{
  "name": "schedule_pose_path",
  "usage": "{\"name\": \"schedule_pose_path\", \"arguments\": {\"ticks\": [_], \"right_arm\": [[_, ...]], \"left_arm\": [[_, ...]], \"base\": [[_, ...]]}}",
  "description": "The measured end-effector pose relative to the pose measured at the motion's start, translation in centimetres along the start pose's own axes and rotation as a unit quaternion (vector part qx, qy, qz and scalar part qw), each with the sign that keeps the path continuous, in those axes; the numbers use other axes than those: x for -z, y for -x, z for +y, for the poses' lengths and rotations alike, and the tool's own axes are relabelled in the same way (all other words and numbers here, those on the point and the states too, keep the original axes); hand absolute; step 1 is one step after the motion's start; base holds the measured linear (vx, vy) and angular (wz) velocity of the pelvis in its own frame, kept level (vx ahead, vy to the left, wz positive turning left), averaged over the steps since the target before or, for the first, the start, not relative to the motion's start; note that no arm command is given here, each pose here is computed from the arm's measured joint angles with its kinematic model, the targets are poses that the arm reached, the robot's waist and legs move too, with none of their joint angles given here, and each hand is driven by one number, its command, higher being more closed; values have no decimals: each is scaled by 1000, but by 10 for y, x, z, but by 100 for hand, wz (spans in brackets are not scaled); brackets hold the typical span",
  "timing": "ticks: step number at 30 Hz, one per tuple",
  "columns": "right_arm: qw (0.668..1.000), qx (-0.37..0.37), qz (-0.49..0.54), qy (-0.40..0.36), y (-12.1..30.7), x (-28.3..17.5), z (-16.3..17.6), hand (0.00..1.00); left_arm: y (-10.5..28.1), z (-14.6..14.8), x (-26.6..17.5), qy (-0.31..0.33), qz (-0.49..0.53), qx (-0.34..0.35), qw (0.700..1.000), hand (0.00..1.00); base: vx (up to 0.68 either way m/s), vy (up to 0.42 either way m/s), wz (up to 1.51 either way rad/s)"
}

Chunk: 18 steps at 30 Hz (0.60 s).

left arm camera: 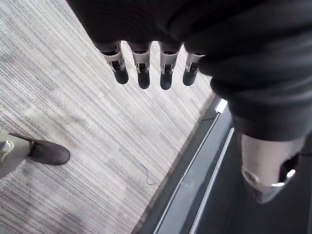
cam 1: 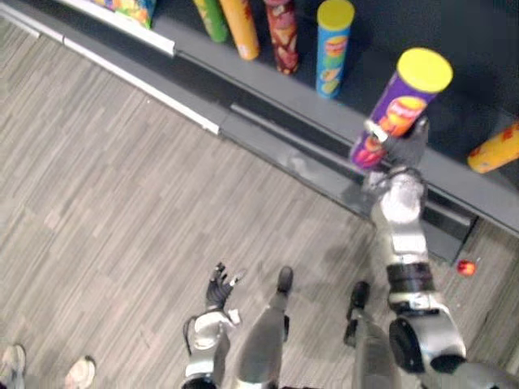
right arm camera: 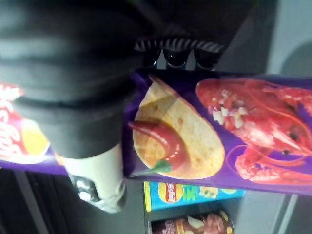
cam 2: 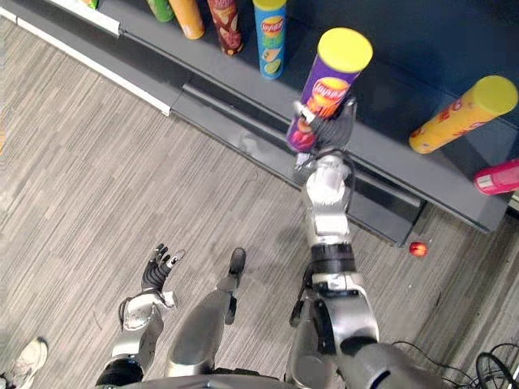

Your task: Put the gum and the chips on the shelf.

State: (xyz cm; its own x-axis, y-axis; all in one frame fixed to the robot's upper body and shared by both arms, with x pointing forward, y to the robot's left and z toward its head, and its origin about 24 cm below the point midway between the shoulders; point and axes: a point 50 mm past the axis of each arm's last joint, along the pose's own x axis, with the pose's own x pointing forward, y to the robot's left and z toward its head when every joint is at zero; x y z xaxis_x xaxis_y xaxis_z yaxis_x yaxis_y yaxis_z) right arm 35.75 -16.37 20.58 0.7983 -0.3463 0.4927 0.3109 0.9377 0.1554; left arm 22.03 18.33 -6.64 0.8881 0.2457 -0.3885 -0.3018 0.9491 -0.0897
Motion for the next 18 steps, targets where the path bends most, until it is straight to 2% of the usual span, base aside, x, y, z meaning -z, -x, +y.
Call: {"name": "schedule_pose_path", "arguments": {"ticks": [4, 9, 18], "right_arm": [[998, 57, -30, 4, -26, -20, -14, 100], [993, 102, -54, -6, -37, -36, -23, 100], [987, 134, -84, -30, -43, -57, -29, 100]], "left_arm": [[-2, -6, -6, 4, -12, 8, 1000, 0], [-6, -8, -14, 23, -24, 6, 999, 0], [-6, -14, -32, 40, -65, 6, 997, 0]], "base": [[-56, -13, 22], [-39, -57, 21], [-3, -71, 13]]}}
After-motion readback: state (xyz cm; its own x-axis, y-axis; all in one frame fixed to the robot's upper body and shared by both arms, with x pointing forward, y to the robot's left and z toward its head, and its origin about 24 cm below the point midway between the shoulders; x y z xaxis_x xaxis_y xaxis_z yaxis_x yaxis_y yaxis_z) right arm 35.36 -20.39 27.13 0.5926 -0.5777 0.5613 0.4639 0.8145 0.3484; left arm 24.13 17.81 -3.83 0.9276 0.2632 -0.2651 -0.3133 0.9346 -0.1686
